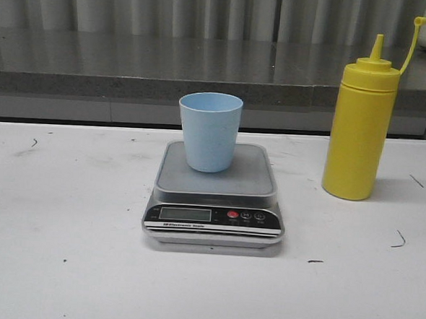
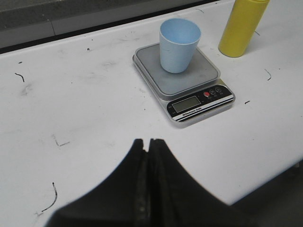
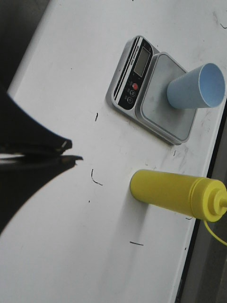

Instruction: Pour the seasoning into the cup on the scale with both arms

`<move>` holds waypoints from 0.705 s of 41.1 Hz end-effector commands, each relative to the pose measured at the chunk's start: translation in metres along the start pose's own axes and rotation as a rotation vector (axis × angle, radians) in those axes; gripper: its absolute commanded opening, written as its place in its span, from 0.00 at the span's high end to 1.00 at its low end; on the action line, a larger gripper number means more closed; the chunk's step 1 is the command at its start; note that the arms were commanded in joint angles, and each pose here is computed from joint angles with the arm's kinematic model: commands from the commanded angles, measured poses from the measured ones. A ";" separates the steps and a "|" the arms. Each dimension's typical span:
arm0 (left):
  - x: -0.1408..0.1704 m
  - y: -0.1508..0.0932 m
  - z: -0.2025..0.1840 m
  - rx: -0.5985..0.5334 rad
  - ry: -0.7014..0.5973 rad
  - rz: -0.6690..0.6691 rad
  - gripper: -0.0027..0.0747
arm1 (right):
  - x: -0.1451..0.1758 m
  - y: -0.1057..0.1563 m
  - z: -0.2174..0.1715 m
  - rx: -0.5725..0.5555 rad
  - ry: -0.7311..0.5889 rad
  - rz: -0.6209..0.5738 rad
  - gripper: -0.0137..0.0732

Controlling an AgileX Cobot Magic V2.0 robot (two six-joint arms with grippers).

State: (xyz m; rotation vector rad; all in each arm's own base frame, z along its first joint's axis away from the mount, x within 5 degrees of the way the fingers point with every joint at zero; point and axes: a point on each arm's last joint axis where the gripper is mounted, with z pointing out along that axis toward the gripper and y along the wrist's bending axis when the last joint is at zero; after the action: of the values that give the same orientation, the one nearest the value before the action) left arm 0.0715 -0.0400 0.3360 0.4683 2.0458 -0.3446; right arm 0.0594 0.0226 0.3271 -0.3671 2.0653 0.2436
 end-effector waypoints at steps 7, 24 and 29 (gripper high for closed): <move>-0.006 0.010 -0.016 -0.107 -0.202 -0.064 0.99 | -0.014 0.000 -0.006 -0.004 -0.091 -0.016 0.92; 0.082 0.024 0.011 -0.283 -0.610 -0.170 0.99 | -0.014 0.000 -0.006 -0.004 -0.091 -0.016 0.92; 0.104 0.026 0.021 -0.315 -0.617 -0.206 0.99 | -0.014 0.000 -0.006 -0.004 -0.091 -0.016 0.92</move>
State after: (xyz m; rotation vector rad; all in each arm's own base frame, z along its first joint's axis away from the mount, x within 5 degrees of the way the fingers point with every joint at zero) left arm 0.0536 -0.0075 0.2266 -0.0099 1.6276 -0.2211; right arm 0.0593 0.0227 0.3271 -0.3668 2.0656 0.2457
